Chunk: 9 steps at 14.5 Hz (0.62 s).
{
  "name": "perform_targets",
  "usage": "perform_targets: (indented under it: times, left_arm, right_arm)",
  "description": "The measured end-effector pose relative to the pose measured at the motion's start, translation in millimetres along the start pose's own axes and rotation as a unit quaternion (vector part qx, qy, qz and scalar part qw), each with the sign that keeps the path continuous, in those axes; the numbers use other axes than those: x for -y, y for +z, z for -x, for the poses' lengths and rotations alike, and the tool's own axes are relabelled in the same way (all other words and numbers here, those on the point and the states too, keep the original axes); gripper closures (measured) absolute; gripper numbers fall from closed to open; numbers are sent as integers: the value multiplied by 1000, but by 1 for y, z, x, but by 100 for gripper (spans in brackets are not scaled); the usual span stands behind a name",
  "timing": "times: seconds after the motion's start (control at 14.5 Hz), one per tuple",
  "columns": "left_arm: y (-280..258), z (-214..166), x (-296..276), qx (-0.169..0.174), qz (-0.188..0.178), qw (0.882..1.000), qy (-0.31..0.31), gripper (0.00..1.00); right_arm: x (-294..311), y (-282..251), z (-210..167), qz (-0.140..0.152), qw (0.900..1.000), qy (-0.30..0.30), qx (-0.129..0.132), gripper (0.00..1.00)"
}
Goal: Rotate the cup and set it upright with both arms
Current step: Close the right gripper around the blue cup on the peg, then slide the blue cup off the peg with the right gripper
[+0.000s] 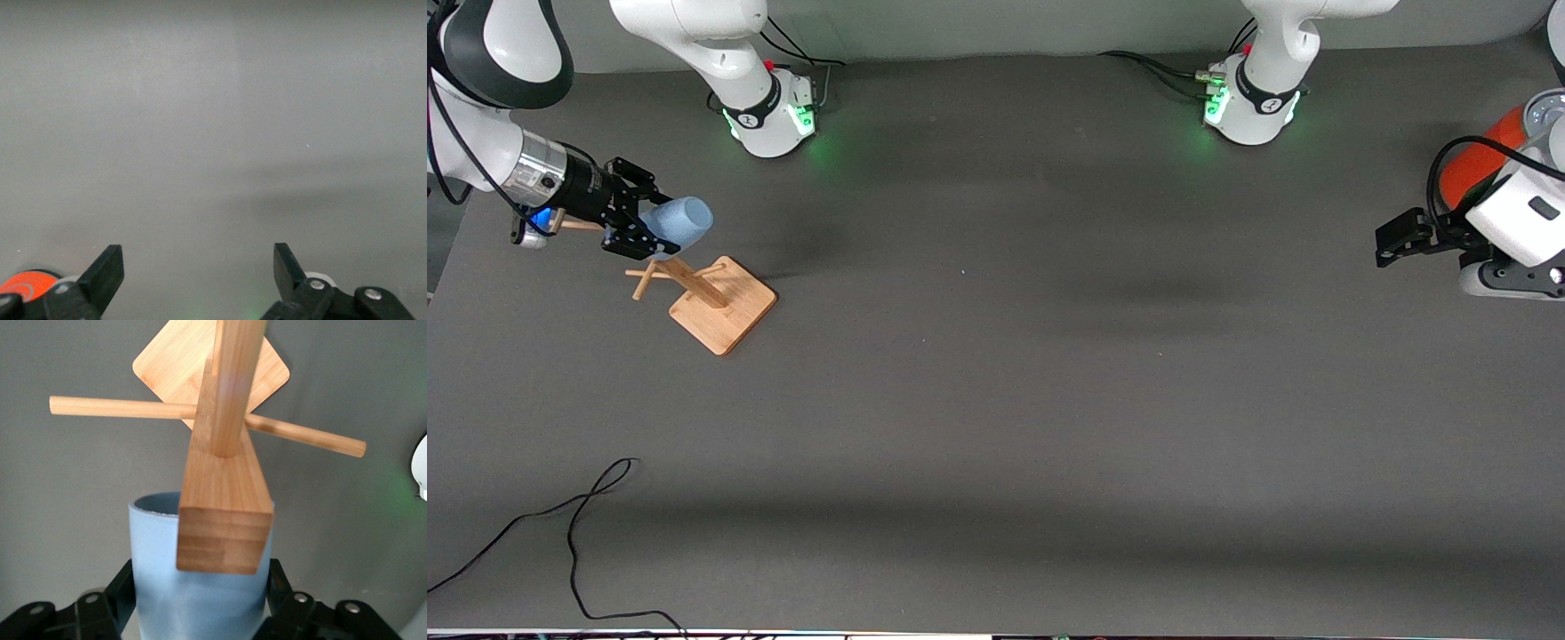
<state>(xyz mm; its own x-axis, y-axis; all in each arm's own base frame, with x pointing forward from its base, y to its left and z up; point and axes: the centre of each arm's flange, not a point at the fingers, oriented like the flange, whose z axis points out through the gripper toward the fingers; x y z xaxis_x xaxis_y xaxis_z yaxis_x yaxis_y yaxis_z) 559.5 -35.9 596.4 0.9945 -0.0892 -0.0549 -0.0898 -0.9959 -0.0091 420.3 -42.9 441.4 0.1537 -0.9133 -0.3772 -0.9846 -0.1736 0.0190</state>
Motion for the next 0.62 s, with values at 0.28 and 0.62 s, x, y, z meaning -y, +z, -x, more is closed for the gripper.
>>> perform_targets:
  times: [0.28, 0.62]
  left_arm:
    - [0, 0, 0, 0, 0, 1000, 0, 0]
    - [0, 0, 0, 0, 0, 1000, 0, 0]
  right_arm:
    - [1, -2, 2, -2, 1000, 0, 4, 20]
    - [3, -30, 17, -3, 1000, -10, 23, 20]
